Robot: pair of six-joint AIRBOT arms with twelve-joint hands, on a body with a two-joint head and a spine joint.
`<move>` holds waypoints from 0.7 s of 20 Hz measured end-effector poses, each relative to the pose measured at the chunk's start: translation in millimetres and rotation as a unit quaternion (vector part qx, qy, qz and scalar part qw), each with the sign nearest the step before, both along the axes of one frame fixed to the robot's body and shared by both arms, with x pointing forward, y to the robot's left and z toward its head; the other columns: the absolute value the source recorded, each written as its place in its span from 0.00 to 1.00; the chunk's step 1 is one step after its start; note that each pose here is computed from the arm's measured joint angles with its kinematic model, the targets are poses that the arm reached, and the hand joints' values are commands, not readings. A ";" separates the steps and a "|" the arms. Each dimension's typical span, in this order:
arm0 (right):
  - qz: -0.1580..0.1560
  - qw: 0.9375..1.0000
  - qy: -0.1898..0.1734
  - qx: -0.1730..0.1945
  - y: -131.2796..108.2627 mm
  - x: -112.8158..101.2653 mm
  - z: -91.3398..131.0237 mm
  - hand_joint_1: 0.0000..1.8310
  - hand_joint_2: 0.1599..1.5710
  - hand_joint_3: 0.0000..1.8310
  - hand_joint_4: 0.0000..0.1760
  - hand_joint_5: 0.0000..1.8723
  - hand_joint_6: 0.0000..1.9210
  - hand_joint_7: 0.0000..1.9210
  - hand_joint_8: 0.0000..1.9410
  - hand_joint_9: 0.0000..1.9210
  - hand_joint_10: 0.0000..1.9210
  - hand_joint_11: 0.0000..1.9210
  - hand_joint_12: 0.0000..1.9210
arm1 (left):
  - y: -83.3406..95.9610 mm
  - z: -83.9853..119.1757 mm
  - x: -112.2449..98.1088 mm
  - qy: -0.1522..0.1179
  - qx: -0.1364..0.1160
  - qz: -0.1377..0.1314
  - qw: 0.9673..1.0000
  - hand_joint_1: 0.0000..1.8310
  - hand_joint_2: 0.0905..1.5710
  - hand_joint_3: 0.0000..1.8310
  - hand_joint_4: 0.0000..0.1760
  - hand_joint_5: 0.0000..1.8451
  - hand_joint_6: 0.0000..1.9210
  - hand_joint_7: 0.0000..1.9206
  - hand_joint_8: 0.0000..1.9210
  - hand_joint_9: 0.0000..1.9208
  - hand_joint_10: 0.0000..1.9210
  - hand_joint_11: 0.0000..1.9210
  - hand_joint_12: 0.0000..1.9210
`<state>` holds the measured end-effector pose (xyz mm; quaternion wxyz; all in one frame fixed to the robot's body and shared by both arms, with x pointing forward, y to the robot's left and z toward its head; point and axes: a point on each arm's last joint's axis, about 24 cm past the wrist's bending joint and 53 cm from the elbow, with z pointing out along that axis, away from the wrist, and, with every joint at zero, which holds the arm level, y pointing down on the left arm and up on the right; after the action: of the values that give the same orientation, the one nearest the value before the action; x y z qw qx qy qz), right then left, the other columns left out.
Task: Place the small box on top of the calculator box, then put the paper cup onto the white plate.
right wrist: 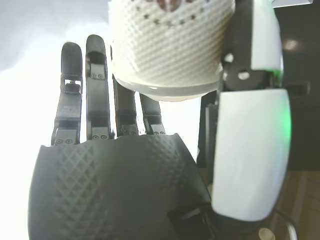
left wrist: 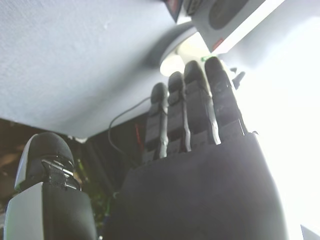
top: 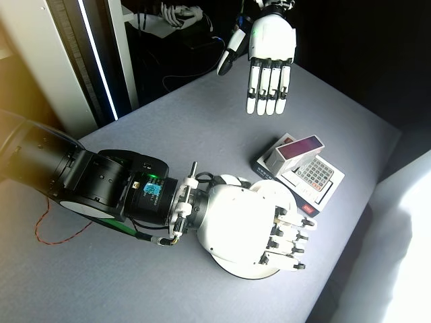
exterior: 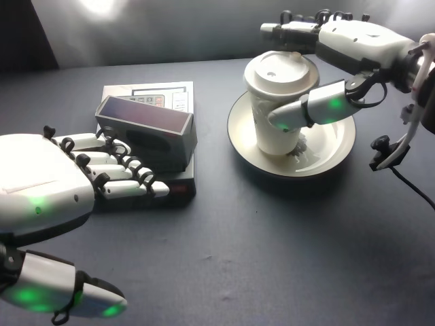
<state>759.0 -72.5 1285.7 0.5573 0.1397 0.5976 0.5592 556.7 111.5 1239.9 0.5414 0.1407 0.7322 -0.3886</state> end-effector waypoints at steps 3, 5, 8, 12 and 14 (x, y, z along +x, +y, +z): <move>0.000 1.000 0.000 -0.001 0.0 0.0 -0.6 0.37 0.44 0.00 0.00 0.05 0.00 0.10 0.00 0.10 0.00 0.00 0.37 | 0.1 0.0 0.1 0.000 0.000 0.000 1.000 0.14 0.65 0.00 0.00 0.10 0.00 0.11 0.00 0.10 0.00 0.00 0.16; 0.001 1.000 0.001 -0.001 0.7 -0.1 -0.8 0.36 0.42 0.00 0.00 0.05 0.00 0.08 0.00 0.08 0.00 0.00 0.31 | 0.1 1.2 0.5 -0.001 -0.001 0.001 1.000 0.13 0.65 0.00 0.00 0.12 0.00 0.13 0.00 0.11 0.00 0.00 0.21; 0.004 1.000 0.002 0.000 3.7 -2.2 -1.4 0.32 0.41 0.00 0.00 0.00 0.00 0.01 0.00 0.03 0.00 0.00 0.16 | 0.2 1.2 0.9 -0.001 -0.001 0.002 1.000 0.13 0.65 0.00 0.00 0.11 0.00 0.11 0.00 0.11 0.00 0.00 0.20; 0.031 0.999 0.006 -0.005 14.4 -16.9 -2.2 0.28 0.37 0.00 0.00 0.00 0.00 0.00 0.00 0.00 0.00 0.00 0.02 | 0.1 4.2 1.6 -0.003 -0.003 0.003 1.000 0.13 0.65 0.00 0.00 0.10 0.00 0.11 0.00 0.10 0.00 0.00 0.17; 0.036 0.999 0.007 -0.012 15.2 -22.0 0.2 0.28 0.35 0.00 0.00 0.00 0.00 0.00 0.00 0.00 0.00 0.00 0.00 | 0.1 6.3 2.2 -0.005 -0.005 0.003 1.000 0.14 0.64 0.00 0.00 0.10 0.00 0.11 0.00 0.10 0.00 0.00 0.17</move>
<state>737.0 -57.3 1285.9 0.5341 0.1154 0.6126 0.5711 558.9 111.5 1246.2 0.5473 0.1376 0.7278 -0.3896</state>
